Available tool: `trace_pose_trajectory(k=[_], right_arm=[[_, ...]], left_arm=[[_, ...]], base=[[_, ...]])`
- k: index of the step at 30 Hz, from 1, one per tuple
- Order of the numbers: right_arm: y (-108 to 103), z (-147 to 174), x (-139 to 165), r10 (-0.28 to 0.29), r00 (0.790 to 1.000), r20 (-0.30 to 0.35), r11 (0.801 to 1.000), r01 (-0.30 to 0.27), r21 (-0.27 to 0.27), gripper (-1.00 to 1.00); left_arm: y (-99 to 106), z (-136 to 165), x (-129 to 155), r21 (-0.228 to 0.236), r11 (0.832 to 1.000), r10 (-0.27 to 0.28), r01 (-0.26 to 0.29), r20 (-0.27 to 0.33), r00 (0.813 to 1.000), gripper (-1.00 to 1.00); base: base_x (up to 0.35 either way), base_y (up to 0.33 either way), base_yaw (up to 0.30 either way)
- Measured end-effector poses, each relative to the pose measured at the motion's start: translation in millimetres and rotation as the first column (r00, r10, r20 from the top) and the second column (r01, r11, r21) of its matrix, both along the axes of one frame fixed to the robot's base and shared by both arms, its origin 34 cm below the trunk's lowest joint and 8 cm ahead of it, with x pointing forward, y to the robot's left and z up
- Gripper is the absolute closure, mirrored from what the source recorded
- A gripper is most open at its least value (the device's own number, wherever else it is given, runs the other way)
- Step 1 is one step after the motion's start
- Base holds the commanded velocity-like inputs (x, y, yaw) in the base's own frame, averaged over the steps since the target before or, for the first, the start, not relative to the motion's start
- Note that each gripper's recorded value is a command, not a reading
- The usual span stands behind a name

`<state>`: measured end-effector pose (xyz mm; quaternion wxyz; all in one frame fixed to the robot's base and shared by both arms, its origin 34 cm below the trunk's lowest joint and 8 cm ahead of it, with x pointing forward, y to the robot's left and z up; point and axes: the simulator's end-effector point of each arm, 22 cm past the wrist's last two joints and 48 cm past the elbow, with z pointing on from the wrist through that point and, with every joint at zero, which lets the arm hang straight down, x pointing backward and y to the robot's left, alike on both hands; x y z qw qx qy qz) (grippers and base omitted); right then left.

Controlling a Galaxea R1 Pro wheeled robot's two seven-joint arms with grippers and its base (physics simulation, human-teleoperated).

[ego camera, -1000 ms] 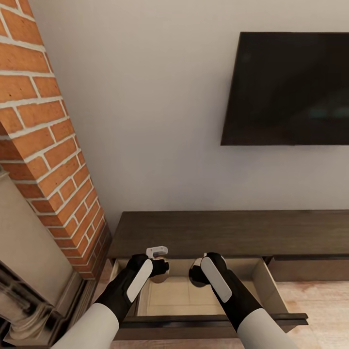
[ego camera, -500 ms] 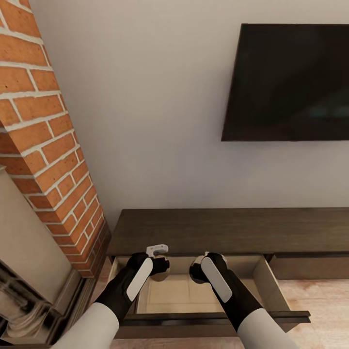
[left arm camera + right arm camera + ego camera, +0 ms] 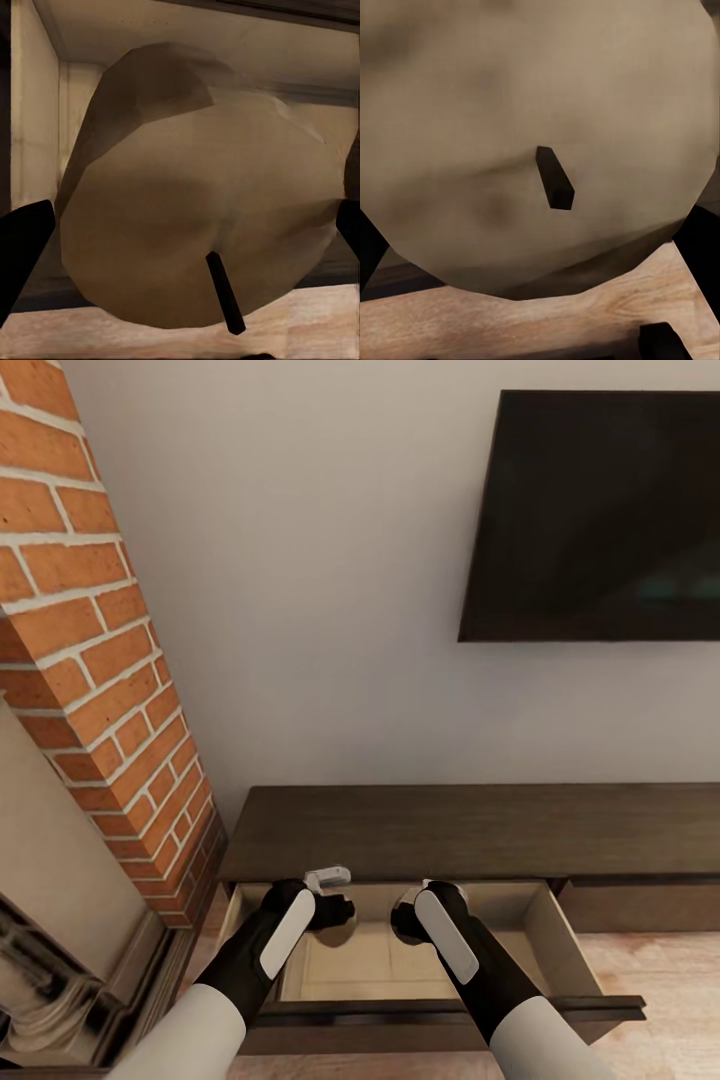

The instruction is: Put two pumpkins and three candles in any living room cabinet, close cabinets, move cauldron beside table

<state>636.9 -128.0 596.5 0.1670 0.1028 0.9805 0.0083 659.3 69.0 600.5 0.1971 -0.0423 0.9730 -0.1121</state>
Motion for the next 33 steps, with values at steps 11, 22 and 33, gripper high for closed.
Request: trace_pose_trajectory(k=[11, 22, 33], right_arm=[[-1.3, -20.6, -1.8, -0.002, 1.000, 0.003, 1.000, 0.002, -0.001, 1.00], [-4.7, -42.7, -4.6, -0.004, 1.000, 0.003, 1.000, 0.004, -0.005, 1.00], [-9.0, -68.5, -9.3, -0.015, 1.000, 0.000, 1.000, 0.015, -0.015, 1.00]], left_arm=[[-18.7, -22.9, -21.0, -0.082, 0.996, -0.023, 0.016, -0.085, 0.996, 1.00], [-19.6, -43.5, -22.2, -0.087, 0.996, -0.019, 0.012, -0.077, 0.997, 1.00], [-16.5, -65.5, -22.2, -0.074, 0.997, -0.006, 0.001, -0.062, 0.998, 1.00]], base=[[0.000, 0.000, 0.000], [0.000, 0.000, 0.000], [0.000, 0.000, 0.000]])
